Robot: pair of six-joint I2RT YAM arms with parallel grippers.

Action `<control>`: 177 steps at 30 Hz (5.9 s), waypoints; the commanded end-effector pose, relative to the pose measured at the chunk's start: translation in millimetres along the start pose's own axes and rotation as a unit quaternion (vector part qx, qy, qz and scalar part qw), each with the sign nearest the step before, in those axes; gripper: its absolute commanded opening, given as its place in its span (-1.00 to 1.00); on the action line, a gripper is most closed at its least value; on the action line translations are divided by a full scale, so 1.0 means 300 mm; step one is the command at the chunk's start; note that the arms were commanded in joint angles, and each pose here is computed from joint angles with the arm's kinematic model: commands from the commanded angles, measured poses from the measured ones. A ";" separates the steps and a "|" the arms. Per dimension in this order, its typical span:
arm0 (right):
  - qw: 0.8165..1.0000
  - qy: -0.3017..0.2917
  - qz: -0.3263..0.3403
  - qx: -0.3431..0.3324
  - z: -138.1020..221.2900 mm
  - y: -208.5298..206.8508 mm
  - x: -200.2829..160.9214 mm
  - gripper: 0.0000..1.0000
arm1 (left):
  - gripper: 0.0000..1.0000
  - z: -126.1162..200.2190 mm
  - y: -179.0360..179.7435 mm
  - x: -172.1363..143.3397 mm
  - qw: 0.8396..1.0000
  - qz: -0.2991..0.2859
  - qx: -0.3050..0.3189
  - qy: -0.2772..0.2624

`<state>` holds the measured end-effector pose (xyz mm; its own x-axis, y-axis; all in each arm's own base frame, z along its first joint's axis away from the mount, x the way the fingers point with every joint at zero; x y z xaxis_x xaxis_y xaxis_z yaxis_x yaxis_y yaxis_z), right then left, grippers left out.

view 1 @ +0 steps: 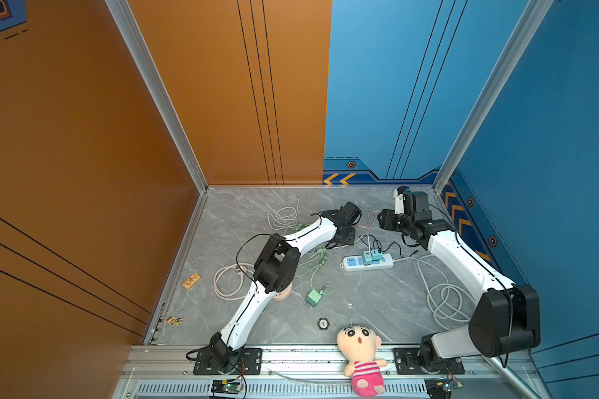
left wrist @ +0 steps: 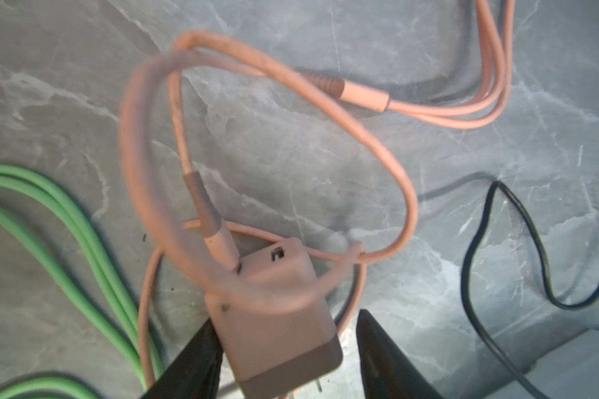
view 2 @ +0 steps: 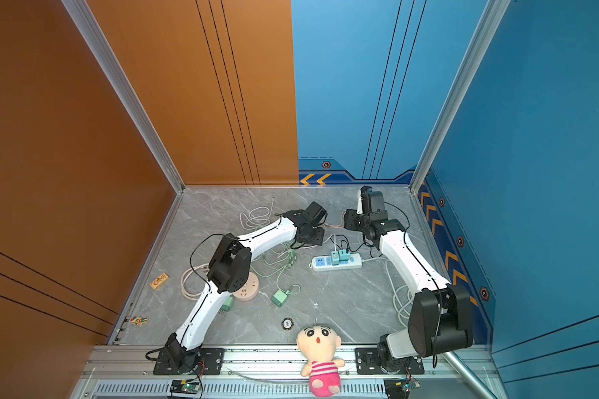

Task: Insert plugs into power strip
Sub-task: Pick up the plug from the top-center of the table, then pass the plug.

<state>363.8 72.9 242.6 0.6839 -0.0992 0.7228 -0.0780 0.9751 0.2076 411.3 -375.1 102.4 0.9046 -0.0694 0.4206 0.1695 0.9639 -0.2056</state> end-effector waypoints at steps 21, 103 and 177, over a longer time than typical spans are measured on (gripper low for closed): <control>0.999 0.004 -0.013 0.035 -0.002 0.023 -0.002 0.13 | -0.21 0.104 0.002 0.084 0.999 -0.008 0.022 -0.048; 0.909 0.158 -0.005 0.386 -0.037 0.327 -0.097 -0.17 | -0.36 0.621 0.045 -0.021 0.898 -0.343 -0.216 -0.172; 0.862 0.148 0.381 0.300 0.083 0.342 -0.002 -1.00 | 0.83 0.855 0.294 -0.159 0.900 -0.310 -0.089 -0.294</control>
<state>343.2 169.5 288.0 0.5587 0.4835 0.6739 -0.7937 0.5473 0.2654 283.4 -227.5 297.5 0.2041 -0.4267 0.8811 0.7170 0.6780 0.1622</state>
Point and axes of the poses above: each gripper's point midway between its finger pads, its own z axis back along the fingers, its own y axis along the line the jaws close on, x = y × z, the point moved 7 cm from there along z, back along the fingers, and after that the axes turned 4 degrees about z, right-handed, at the moved point
